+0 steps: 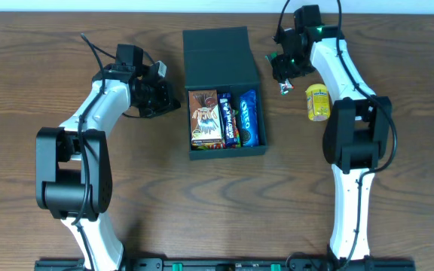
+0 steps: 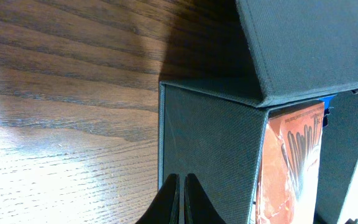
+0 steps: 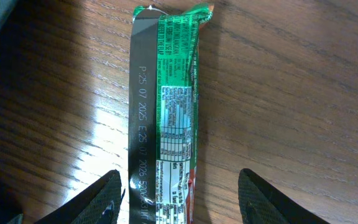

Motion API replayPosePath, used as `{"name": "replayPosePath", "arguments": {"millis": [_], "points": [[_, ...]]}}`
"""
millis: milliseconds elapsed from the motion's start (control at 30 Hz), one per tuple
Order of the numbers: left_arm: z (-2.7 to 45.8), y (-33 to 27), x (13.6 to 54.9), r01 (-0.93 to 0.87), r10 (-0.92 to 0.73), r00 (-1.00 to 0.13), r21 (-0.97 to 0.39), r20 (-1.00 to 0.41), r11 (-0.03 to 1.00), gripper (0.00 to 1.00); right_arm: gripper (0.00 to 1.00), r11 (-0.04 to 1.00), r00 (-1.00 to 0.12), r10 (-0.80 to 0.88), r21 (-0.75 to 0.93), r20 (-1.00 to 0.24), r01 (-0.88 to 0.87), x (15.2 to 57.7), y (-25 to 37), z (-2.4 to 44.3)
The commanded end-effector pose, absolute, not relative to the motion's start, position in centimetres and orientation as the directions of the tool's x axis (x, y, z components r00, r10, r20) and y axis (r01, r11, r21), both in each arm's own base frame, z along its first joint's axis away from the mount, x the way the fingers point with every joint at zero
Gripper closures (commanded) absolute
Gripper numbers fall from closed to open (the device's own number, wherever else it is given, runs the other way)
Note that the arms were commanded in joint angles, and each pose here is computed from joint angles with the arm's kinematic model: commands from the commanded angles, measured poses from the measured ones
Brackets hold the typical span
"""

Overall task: Pack container
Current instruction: 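Grasp the green-wrapped bar lengthwise with the right gripper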

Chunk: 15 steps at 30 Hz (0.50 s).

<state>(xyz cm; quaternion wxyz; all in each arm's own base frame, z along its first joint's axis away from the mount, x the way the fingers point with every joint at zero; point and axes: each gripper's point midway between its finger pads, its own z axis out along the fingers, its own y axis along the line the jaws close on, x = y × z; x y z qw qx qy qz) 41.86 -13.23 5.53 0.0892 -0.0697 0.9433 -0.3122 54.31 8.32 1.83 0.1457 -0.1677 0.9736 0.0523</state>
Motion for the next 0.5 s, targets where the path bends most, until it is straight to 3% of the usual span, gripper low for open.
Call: {"name": "replayPosePath", "arguments": {"millis": [0, 467], "points": [[5.1, -13.1, 41.6, -0.077, -0.183, -0.976, -0.600, -0.118, 0.796, 0.94, 0.41, 0.922, -0.898, -0.351, 0.068, -0.266, -0.380, 53.6, 9.4, -0.2], [5.1, -13.1, 41.6, -0.077, -0.183, -0.976, -0.600, -0.118, 0.796, 0.94, 0.50, 0.923, -0.910, -0.352, 0.081, -0.218, -0.376, 52.6, 9.3, -1.4]]}}
